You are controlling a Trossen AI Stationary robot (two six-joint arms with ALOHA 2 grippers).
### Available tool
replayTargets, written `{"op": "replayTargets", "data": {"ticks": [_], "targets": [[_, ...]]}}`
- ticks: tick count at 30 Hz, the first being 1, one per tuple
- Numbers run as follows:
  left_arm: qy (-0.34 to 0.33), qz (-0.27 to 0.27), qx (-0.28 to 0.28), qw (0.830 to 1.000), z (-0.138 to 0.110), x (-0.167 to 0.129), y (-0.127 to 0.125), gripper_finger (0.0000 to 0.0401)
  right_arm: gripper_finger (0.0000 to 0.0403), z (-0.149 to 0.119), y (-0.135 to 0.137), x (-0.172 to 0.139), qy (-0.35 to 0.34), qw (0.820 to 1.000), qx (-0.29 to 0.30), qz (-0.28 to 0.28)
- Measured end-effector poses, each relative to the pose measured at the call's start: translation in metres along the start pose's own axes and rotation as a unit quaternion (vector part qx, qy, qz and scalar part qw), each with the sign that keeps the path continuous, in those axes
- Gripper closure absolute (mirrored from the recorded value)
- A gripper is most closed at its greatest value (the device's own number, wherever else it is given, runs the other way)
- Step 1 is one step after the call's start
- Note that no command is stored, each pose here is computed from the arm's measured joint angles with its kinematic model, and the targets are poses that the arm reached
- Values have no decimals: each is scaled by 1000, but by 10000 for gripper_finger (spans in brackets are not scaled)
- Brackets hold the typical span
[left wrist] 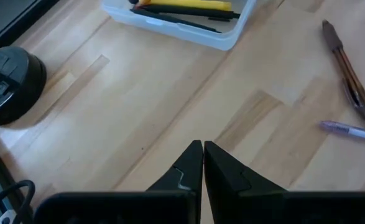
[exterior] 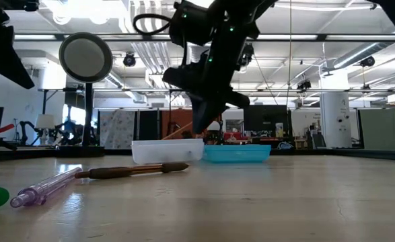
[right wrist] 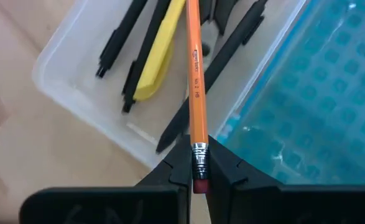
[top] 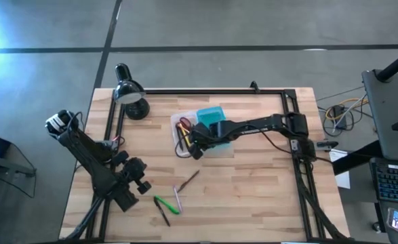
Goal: Pick & place school supplies into a supply box
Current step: Put the pencil into the supply box, then put the brown pen into the supply box
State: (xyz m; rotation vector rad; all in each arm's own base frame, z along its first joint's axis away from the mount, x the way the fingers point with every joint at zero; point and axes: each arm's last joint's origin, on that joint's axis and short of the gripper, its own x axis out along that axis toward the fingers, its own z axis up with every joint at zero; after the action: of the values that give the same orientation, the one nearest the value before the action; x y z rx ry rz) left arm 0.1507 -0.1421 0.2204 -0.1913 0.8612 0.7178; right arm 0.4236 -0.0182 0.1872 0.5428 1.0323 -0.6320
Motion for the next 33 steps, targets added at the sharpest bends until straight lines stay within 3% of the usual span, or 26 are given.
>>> {"op": "replayTargets", "data": {"ticks": [12,24,29,31,33], "targets": [[-3,-6,-10,1000,1,0,-1,401,375,9,2,10,-21,1000,-7,-2],[-4,-14,-26,1000,1,0,-3,401,225,4,4,3,23,999,-2,33],[-1,-36,-19,999,1,0,-9,401,196,-7,14,-31,23,989,-135,57],[-2,-47,-17,999,1,0,-11,401,194,-15,21,-47,28,970,-223,94],[-3,-58,-13,998,1,0,-14,401,195,-26,32,-62,29,935,-324,142]]}}
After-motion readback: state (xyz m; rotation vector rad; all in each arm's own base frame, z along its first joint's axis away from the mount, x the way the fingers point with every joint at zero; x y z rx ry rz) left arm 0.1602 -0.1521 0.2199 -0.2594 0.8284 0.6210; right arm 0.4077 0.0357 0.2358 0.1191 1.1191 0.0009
